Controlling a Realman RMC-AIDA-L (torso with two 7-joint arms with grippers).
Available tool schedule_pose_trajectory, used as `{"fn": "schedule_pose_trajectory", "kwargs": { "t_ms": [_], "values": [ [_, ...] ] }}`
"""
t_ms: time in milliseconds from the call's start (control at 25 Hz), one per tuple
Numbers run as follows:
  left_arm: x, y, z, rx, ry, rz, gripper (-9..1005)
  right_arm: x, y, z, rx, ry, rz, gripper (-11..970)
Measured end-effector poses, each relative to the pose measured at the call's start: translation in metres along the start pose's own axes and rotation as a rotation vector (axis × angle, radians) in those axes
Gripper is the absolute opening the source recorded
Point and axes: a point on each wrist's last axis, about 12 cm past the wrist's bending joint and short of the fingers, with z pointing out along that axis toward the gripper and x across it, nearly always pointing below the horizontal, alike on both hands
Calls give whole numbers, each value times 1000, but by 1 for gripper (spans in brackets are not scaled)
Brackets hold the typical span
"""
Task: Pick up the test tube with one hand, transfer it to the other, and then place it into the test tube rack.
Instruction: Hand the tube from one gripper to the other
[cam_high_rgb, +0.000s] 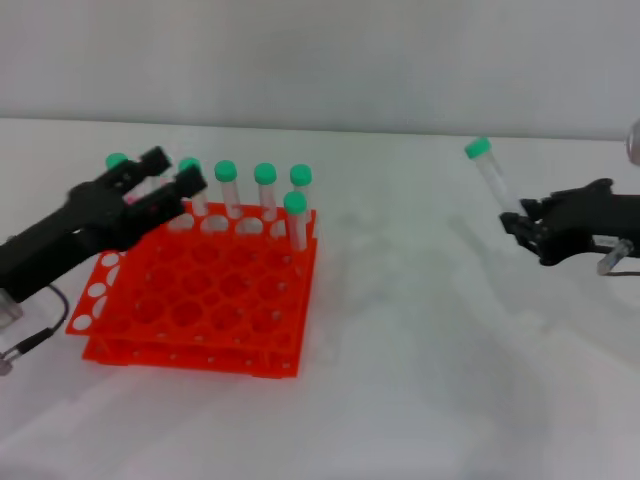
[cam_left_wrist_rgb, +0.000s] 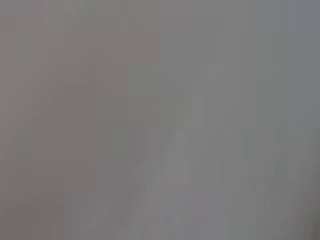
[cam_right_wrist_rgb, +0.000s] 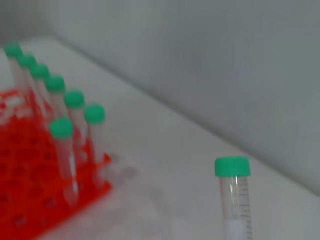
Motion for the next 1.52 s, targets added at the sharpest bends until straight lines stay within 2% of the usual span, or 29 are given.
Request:
{"fn": "schedule_pose_trajectory", "kwargs": {
  "t_ms": [280, 440, 680, 920, 1520],
  "values": [
    [-6, -2, 25, 77, 65, -19, 851, 18, 10, 11, -144, -112, -9, 217],
    [-8, -3, 35, 107, 86, -20, 847, 23, 14, 14, -190, -153, -25, 220],
    [-6, -5, 43, 140, 142, -20, 841, 18, 19, 12, -246, -205, -48, 226],
    [1, -13, 62, 195, 202, 11, 836, 11, 26, 17, -280, -209, -72, 231],
    [8, -20, 82, 223, 226, 46, 822, -7, 49, 25, -377, -229, -126, 244]
  ]
}}
